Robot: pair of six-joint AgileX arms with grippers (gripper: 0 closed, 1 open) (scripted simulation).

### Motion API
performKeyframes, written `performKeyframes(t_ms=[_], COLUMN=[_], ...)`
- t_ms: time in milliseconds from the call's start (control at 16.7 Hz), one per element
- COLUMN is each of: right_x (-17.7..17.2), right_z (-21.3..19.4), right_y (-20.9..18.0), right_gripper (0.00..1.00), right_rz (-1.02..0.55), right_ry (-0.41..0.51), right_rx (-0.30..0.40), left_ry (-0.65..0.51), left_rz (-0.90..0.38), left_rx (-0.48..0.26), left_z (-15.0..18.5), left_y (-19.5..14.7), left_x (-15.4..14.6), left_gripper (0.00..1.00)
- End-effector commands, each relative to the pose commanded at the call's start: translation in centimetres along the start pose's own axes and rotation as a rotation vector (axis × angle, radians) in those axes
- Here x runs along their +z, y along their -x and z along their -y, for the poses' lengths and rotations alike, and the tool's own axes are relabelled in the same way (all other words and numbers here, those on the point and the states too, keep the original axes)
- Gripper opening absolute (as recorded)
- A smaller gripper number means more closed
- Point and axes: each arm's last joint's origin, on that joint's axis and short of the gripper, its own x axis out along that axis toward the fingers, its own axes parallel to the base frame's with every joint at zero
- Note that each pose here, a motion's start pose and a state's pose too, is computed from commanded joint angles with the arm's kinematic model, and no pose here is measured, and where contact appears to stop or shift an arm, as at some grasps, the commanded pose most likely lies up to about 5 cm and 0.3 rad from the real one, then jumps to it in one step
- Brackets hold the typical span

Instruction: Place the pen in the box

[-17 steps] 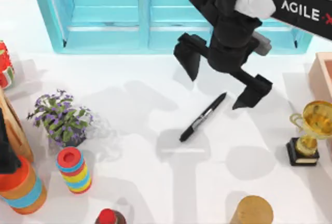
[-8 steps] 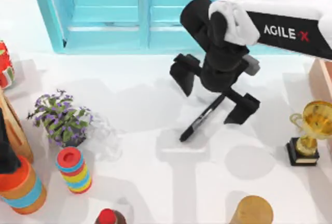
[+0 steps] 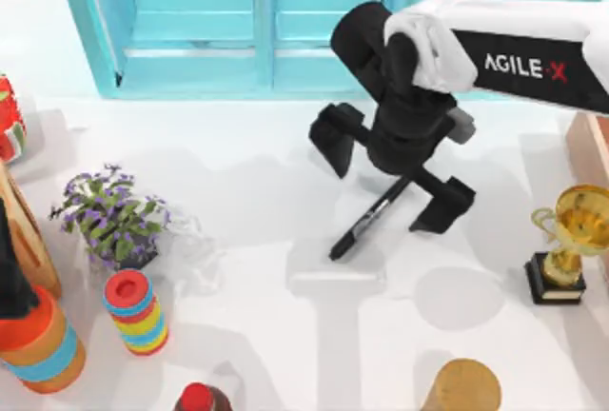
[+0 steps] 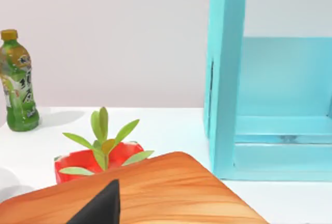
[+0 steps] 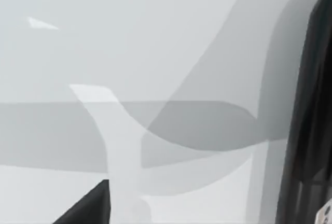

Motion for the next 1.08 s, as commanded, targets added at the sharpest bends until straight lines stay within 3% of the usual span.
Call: performKeyframes(t_ms=[780, 1080], right_x=[0.0, 0.0], right_z=[0.0, 0.0], right_y=[0.0, 0.0], right_gripper=[0.02, 0.0], right_rz=[0.0, 0.0], right_ry=[0.0, 0.0], right_rx=[0.0, 0.0], left_ry=[0.0, 0.0], left_rz=[0.0, 0.0], left_rx=[0.0, 0.0], left_z=[0.0, 0.0], left_y=[0.0, 0.0], left_x=[0.0, 0.0], left_gripper=[1.0, 1.0])
